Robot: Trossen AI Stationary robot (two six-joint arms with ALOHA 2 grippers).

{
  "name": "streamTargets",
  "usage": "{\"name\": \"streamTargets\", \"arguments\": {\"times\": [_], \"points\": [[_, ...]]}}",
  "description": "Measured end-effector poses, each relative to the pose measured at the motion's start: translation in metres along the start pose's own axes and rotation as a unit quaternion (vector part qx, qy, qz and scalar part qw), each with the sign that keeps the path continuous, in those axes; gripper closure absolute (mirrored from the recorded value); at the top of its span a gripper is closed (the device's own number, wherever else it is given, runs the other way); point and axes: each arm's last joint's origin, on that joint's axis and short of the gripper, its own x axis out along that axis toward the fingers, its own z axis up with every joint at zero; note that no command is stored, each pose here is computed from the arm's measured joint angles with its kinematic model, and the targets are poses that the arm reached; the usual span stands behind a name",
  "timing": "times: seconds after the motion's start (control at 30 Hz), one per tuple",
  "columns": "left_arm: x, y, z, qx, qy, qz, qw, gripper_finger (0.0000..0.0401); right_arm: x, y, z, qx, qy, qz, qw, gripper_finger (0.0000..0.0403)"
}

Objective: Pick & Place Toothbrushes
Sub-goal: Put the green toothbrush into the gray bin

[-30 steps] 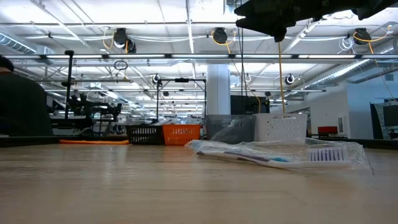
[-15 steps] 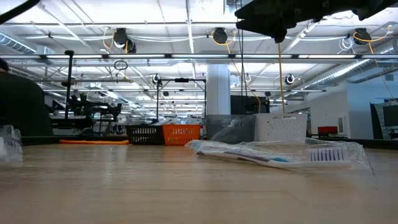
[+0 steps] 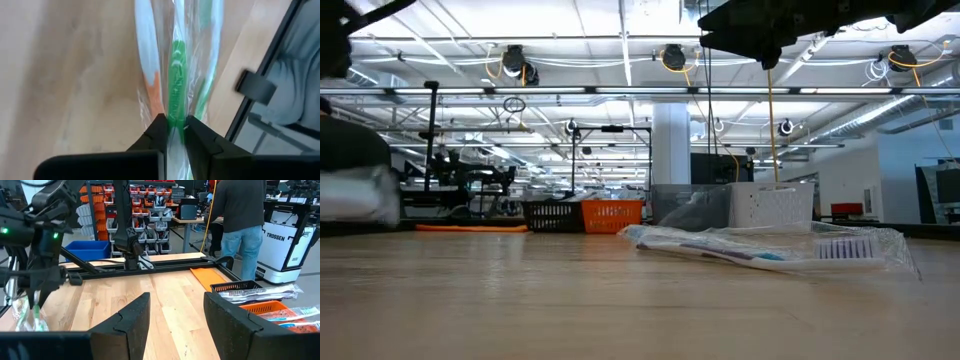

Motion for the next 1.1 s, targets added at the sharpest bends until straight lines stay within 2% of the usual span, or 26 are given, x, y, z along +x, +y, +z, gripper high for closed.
{"name": "streamTargets", "arguments": {"times": [0.13,0.27,0.5,0.7,0.83,1.0,1.1], "points": [[-0.017,0.003,0.004,0.0,-0.033,0.007,0.999,0.0374,0.0,0.0,0.0,-0.001,0.002,0.0,1.0,0.0227],[-0.034,0.004,0.011,0.025,-0.093,0.0,0.995,0.0376,0.0,0.0,-0.001,-0.002,0.003,0.0,1.0,0.0227],[-0.058,0.011,0.031,0.063,-0.207,0.024,0.976,0.0367,0.0,0.0,-0.001,-0.002,0.004,0.0,1.0,0.0227],[-0.07,0.023,0.06,0.083,-0.28,0.064,0.954,0.0376,0.0,0.0,-0.001,-0.002,0.004,0.0,1.0,0.0227],[-0.077,0.032,0.08,0.089,-0.324,0.086,0.938,0.0367,0.0,0.0,-0.001,-0.002,0.004,0.0,1.0,0.0227],[-0.089,0.038,0.102,0.114,-0.381,0.099,0.912,0.0371,0.0,0.0,-0.001,-0.002,0.005,0.0,1.0,0.0227],[-0.098,0.039,0.115,0.135,-0.423,0.096,0.891,0.0376,0.0,0.0,-0.001,-0.002,0.004,0.0,1.0,0.0227]]}}
